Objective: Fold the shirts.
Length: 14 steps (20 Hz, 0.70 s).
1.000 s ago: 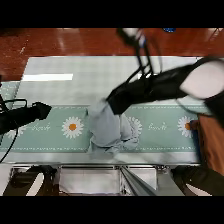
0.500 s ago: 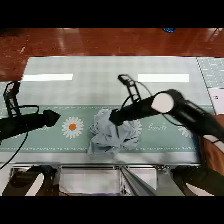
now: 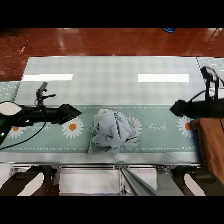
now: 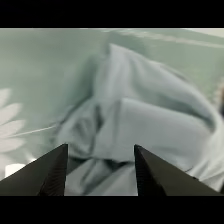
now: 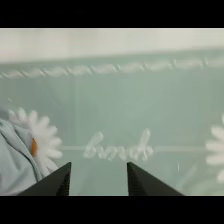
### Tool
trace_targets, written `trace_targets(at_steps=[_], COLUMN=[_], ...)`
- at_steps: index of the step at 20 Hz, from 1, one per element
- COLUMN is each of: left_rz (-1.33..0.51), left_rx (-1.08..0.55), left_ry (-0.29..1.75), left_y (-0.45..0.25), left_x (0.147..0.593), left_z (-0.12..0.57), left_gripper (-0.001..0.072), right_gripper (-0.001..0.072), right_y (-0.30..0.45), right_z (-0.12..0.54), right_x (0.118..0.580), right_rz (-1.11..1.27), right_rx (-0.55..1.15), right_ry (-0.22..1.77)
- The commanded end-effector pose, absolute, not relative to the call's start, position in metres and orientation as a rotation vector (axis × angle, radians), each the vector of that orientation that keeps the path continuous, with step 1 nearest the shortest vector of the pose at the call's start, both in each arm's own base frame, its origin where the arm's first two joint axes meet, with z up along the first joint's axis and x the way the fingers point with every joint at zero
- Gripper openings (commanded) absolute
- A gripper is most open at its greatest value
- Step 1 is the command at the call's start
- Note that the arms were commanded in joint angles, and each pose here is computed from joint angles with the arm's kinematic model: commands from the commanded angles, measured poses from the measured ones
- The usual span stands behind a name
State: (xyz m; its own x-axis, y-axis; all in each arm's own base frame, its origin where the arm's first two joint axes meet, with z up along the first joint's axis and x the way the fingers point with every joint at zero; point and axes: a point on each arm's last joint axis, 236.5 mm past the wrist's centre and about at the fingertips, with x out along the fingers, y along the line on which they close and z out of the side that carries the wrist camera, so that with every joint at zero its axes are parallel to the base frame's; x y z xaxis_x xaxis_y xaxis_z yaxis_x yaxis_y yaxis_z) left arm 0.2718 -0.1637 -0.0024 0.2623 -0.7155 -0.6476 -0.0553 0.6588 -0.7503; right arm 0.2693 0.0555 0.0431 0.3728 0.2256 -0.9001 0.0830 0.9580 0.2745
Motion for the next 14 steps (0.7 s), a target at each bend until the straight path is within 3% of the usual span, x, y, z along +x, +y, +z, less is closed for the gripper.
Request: trace_targets(at_steps=[1, 10, 12, 13, 14], left_rz=[-0.654, -0.982, -1.089, -1.120, -1.124], left_rx=[-0.982, -0.834, -0.784, -0.770, -0.769], left_ry=[1.231, 1.584, 1.585, 1.573, 1.567], left_y=[-0.205, -0.287, -0.287, -0.286, -0.285], left_x=[0.300, 0.263, 0.256, 0.256, 0.259], left_z=[-0.010, -0.042, -0.030, -0.025, -0.023], left_gripper=[0.0507, 0.0495, 0.0153, 0.0038, 0.0019], right_gripper=[0.0409, 0.0404, 0.0404, 0.0404, 0.0404], right_y=[0.057, 0.096, 0.107, 0.119, 0.130], right_z=[0.000, -0.050, -0.058, -0.061, -0.065], right_x=[0.226, 0.180, 0.172, 0.167, 0.161], right_rz=[0.074, 0.168, 0.184, 0.214, 0.242], right_rx=[0.399, 0.559, 0.630, 0.677, 0.704], right_ry=[1.282, 1.425, 1.447, 1.458, 1.470])
